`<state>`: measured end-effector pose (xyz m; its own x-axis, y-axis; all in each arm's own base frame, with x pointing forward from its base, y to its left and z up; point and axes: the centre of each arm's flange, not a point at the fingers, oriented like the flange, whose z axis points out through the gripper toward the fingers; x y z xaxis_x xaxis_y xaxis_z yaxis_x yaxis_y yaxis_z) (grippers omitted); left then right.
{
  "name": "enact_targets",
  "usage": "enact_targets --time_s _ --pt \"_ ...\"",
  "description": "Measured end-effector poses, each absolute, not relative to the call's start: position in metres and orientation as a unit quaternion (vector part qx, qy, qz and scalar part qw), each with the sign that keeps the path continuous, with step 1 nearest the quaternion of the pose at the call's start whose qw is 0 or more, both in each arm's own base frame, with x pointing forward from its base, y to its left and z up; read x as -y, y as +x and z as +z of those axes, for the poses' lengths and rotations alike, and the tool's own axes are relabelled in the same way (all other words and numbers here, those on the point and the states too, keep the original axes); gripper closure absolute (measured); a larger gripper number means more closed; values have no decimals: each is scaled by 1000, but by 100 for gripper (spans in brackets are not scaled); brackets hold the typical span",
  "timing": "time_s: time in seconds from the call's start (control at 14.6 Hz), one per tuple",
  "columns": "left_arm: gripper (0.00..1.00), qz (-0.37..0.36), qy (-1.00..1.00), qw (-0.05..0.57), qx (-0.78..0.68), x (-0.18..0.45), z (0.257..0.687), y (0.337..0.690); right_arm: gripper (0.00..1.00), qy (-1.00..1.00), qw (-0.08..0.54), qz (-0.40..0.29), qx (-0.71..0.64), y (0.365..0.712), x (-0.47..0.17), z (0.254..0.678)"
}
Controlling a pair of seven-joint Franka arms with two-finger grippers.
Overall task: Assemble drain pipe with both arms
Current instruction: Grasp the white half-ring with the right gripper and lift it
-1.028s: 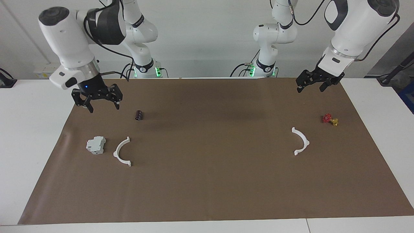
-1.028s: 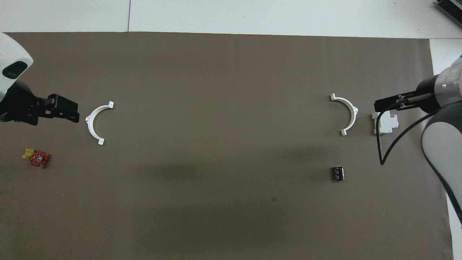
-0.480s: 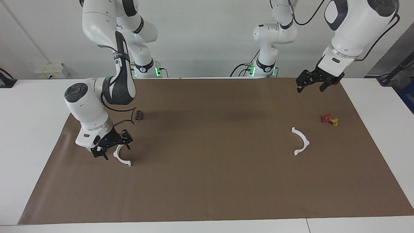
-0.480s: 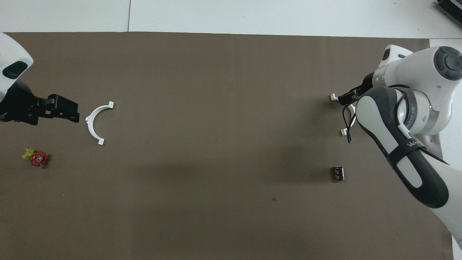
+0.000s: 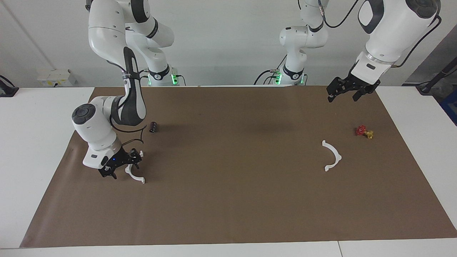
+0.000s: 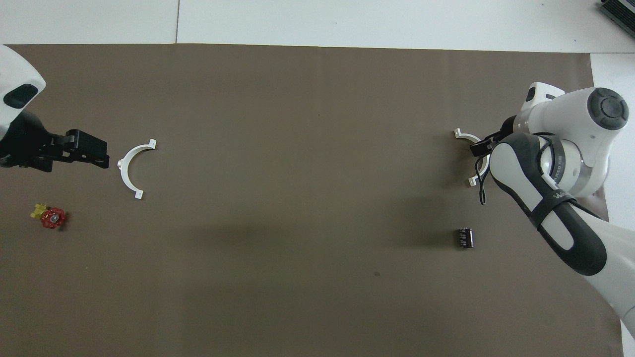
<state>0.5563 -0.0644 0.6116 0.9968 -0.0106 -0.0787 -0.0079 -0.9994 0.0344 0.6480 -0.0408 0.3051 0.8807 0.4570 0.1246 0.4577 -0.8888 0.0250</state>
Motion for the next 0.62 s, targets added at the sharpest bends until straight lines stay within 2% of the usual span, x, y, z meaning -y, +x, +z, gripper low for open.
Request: enact_targets --time_s 0.07,0.14,0.21,0.34,0.41,0.55,0.62 --pt "0 -39 999 17 5 64 612 556 10 -970 3 -61 236 645 41 300" --pt "0 -39 999 17 5 64 612 556 10 -970 4 -58 235 643 41 295" --pt "0 -39 999 17 4 64 612 556 17 -970 5 -55 235 640 41 292" --pt "0 -40 999 17 3 63 612 556 45 -972 7 -53 228 639 43 289" --pt "0 -40 999 17 3 63 611 557 56 -975 8 -53 216 639 44 289" --pt "0 -40 999 17 3 62 611 557 75 -979 9 -53 198 639 42 290" --pt "0 -40 999 17 2 62 611 557 79 -980 10 -53 193 640 41 290"
